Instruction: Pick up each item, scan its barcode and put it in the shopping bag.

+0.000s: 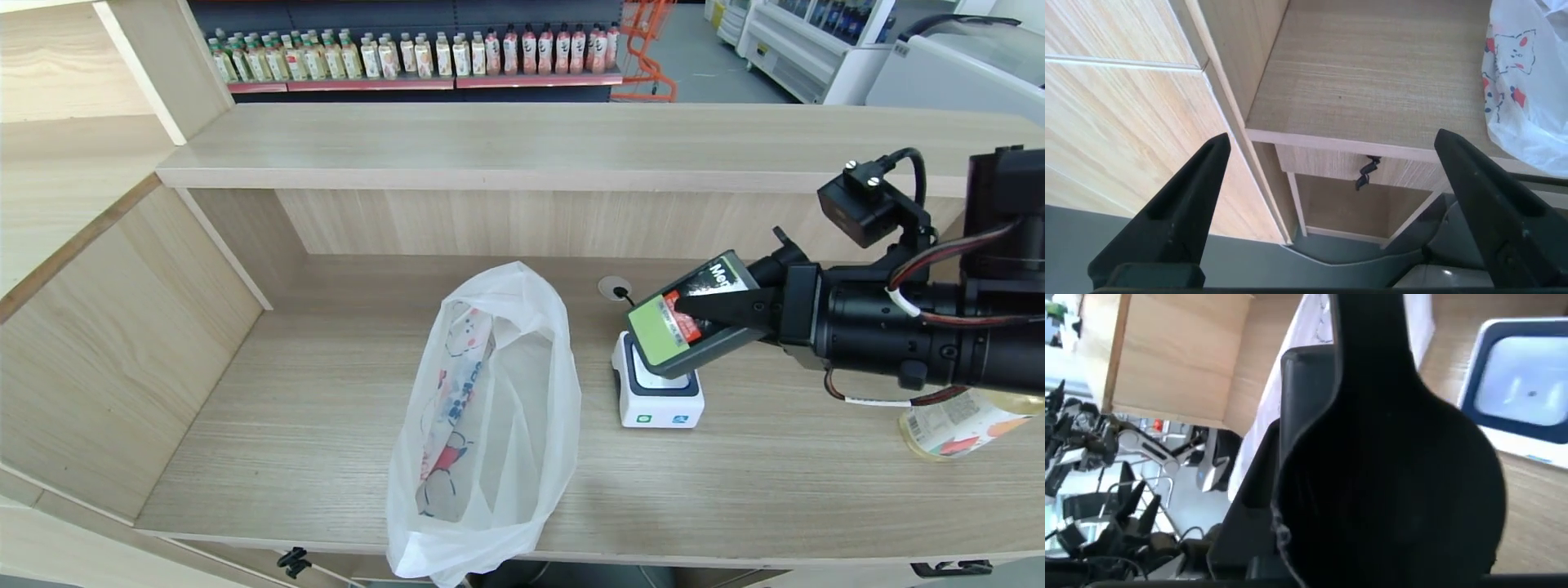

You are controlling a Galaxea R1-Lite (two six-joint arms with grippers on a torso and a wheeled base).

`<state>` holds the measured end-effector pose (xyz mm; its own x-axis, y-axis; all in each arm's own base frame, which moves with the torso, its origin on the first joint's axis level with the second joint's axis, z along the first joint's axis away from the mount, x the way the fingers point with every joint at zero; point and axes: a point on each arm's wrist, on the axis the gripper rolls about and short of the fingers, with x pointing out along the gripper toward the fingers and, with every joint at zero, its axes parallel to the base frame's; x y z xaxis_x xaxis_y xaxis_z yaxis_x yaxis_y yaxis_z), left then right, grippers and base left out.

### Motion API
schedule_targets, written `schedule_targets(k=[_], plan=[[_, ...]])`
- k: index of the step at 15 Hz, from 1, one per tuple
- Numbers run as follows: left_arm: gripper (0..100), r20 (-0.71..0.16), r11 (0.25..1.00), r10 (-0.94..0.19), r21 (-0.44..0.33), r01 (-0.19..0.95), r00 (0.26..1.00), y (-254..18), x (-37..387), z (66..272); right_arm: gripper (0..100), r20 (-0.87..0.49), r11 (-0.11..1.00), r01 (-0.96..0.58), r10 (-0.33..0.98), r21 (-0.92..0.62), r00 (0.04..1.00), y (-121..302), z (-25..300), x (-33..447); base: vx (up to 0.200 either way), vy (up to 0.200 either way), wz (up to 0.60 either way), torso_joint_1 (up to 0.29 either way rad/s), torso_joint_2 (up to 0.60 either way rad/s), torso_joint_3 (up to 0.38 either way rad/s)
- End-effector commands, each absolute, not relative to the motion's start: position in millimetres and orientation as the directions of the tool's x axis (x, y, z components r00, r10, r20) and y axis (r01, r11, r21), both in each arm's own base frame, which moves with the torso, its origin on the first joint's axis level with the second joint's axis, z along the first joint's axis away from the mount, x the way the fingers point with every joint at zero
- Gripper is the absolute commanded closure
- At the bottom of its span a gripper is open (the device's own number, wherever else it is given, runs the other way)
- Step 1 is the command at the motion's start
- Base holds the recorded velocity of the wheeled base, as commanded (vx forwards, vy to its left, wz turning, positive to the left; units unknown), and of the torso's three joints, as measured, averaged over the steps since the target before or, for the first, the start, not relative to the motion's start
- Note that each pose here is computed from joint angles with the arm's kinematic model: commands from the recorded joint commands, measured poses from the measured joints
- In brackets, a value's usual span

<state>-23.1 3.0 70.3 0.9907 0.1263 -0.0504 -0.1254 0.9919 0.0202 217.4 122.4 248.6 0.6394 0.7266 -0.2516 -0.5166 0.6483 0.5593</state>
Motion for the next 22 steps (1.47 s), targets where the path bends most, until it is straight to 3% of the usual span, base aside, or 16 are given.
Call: schedule_targets(k=[1, 6, 11, 17, 22], plan=[[0, -0.050, 0.992, 0.129, 0.020, -0.128, 0.990, 3, -23, 70, 100, -0.280, 0.639, -0.511, 0.740, 0.575, 0.611, 132, 251, 219, 0.000, 0.000, 0.00, 0.000, 0.00, 0.000], [0, -0.050, 0.992, 0.127, 0.019, -0.126, 0.991, 3, -23, 70, 100, -0.402, 0.665, -0.431, 0.729, 0.610, 0.555, 150, 217, 237, 0.000, 0.000, 0.00, 0.000, 0.00, 0.000], [0, -0.050, 0.992, 0.129, 0.020, -0.128, 0.990, 3, -23, 70, 100, -0.486, 0.704, -0.482, 0.709, 0.521, 0.511, 173, 183, 269, 0.000, 0.000, 0.00, 0.000, 0.00, 0.000], [0, -0.050, 0.992, 0.129, 0.019, -0.128, 0.990, 3, -23, 70, 100, -0.496, 0.684, -0.592, 0.724, 0.426, 0.479, 207, 163, 299, 0.000, 0.000, 0.00, 0.000, 0.00, 0.000], [0, -0.050, 0.992, 0.129, 0.020, -0.128, 0.990, 3, -23, 70, 100, -0.445, 0.663, -0.665, 0.739, 0.345, 0.506, 222, 146, 323, 0.000, 0.000, 0.00, 0.000, 0.00, 0.000]])
